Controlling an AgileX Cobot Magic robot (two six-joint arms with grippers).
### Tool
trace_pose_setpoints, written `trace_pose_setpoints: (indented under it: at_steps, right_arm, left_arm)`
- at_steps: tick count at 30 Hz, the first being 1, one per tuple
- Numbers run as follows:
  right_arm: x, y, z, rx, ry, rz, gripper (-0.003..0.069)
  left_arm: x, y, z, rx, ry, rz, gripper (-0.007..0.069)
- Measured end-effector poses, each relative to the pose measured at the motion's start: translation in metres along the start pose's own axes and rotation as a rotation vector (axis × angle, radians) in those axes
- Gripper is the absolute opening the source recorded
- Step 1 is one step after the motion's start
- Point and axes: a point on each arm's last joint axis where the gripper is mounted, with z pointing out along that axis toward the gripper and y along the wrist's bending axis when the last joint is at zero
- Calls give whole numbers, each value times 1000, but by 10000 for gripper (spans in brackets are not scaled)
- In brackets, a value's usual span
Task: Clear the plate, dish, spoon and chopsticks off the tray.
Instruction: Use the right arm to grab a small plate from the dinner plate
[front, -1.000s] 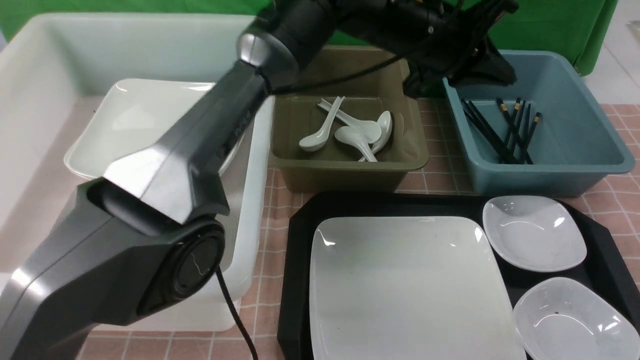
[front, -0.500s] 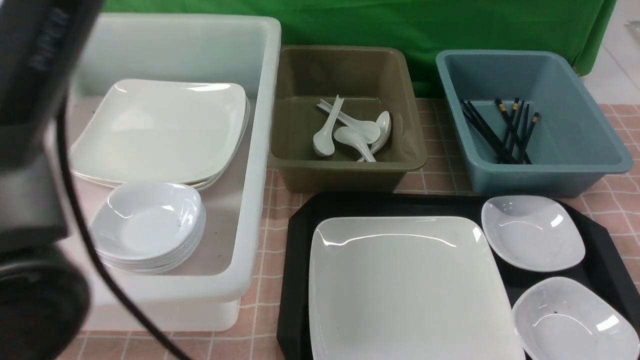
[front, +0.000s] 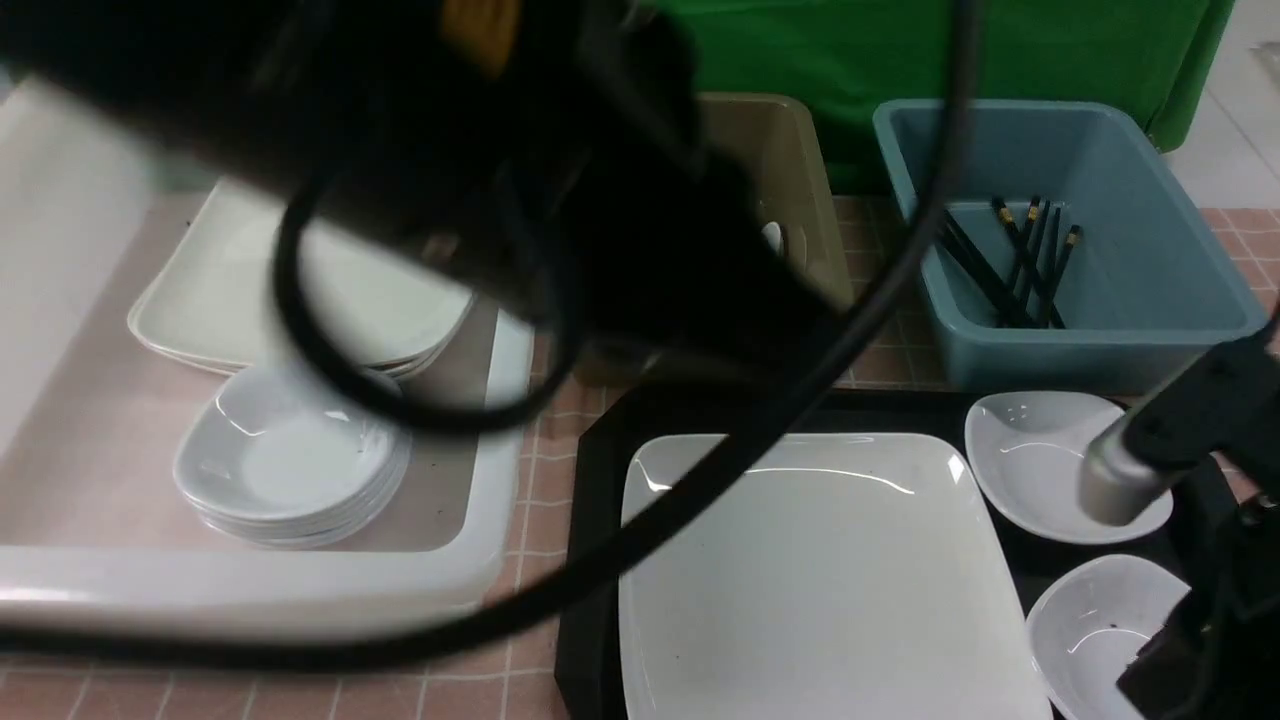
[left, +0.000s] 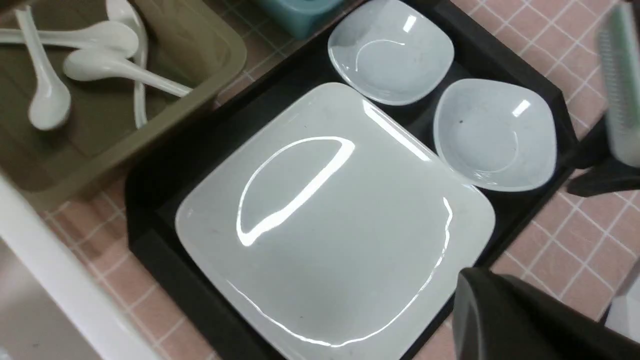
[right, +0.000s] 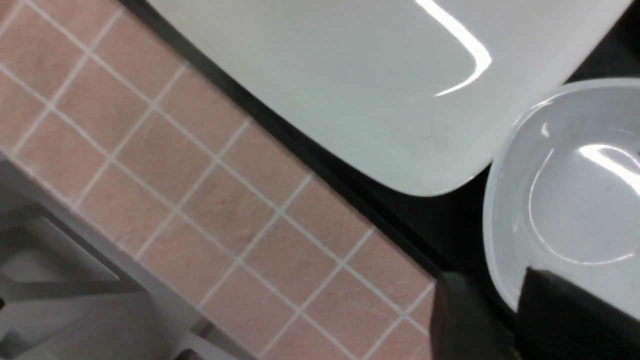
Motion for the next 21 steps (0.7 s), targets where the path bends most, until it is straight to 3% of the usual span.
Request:
trace_pose_setpoints:
  at_steps: [3,7,14,18,21]
  right_arm:
    - [-8,-9,28,15,94,0,440]
    - [-12,-21,53,69,211,8,551]
    - [-8,-22,77,83,282,29,571]
    - [0,-18,92,89,258,11,573]
    - [6,-22,103,148,215,3,573]
  left_arm:
    - [31,1,8,62,-68,10,-3]
    - [70,1,33,122,-97,76,-3]
    - [91,0,71,124,136,115,-3]
    - [73,-6,89,125,232,128,-3]
    - [53,-11,97,133,277,157,-3]
